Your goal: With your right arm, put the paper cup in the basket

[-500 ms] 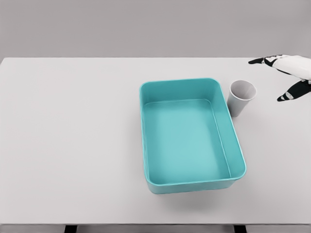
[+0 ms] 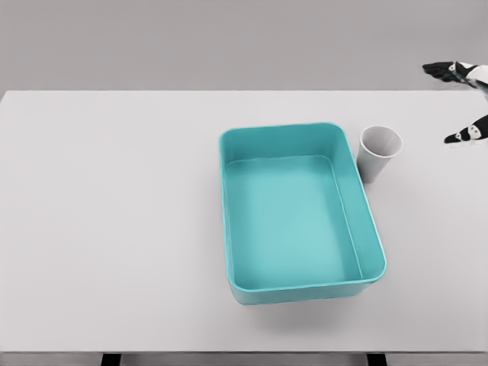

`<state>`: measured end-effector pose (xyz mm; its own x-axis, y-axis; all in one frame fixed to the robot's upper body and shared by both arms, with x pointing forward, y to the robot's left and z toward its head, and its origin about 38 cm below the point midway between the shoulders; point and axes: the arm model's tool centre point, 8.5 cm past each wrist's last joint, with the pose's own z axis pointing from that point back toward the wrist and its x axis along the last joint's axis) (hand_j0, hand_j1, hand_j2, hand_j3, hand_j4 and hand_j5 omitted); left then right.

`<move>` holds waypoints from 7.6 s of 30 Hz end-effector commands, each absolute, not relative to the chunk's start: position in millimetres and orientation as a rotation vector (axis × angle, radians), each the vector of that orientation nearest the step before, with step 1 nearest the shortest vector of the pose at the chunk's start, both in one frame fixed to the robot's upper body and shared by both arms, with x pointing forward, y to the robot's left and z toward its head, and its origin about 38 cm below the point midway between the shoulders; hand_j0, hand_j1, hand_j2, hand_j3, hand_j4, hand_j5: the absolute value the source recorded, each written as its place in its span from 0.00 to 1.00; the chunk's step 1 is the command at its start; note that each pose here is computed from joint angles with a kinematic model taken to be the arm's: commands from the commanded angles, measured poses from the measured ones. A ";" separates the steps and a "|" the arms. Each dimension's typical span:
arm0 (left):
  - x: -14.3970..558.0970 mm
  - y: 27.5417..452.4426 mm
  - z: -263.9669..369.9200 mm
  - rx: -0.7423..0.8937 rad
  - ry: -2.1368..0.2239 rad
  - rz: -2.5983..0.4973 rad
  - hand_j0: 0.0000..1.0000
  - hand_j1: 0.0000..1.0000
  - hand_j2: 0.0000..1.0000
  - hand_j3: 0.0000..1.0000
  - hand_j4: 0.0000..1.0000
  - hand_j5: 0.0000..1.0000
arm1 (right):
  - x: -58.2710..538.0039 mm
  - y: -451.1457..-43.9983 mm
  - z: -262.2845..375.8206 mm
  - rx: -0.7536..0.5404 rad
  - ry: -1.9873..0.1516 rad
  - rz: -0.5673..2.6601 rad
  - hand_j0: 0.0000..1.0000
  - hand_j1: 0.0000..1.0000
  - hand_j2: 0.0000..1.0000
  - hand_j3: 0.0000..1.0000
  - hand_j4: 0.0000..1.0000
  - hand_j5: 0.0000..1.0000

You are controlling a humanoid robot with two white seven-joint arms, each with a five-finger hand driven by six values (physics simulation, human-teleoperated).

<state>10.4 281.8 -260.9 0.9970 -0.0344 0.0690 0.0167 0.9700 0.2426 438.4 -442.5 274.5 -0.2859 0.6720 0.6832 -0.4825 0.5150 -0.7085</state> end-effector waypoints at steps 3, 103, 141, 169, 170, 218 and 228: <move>10.8 281.8 -260.9 0.244 -0.074 -0.026 1.00 1.00 1.00 1.00 1.00 1.00 | 446.2 -468.5 235.9 -0.075 -1.524 0.920 1.00 1.00 1.00 1.00 1.00 1.00; 9.8 281.8 -260.9 0.244 -0.073 -0.026 1.00 1.00 1.00 1.00 1.00 1.00 | 468.0 -389.5 132.7 0.099 -1.458 0.923 0.81 0.81 0.81 0.81 0.81 0.81; 9.3 281.9 -260.9 0.244 -0.071 -0.026 1.00 1.00 1.00 1.00 1.00 1.00 | 473.3 -379.6 202.0 0.074 -1.674 0.969 0.76 0.76 0.76 0.76 0.76 0.76; 10.8 281.9 -260.8 0.245 -0.074 -0.026 1.00 1.00 1.00 1.00 1.00 1.00 | 434.6 -264.2 258.0 0.237 -1.853 1.338 0.76 0.76 0.76 0.76 0.76 0.76; 9.3 281.9 -260.9 0.244 -0.071 -0.026 1.00 1.00 1.00 1.00 1.00 1.00 | 433.1 -261.7 256.3 0.239 -1.848 1.352 0.76 0.76 0.76 0.76 0.76 0.76; 10.8 281.9 -260.8 0.245 -0.074 -0.026 1.00 1.00 1.00 1.00 1.00 1.00 | 418.5 -229.4 208.4 -0.044 -1.592 1.757 1.00 1.00 1.00 1.00 1.00 1.00; 10.3 282.0 -260.8 0.245 -0.073 -0.026 1.00 1.00 1.00 1.00 1.00 1.00 | 404.7 -341.4 292.3 0.072 -2.004 1.142 1.00 1.00 1.00 1.00 1.00 1.00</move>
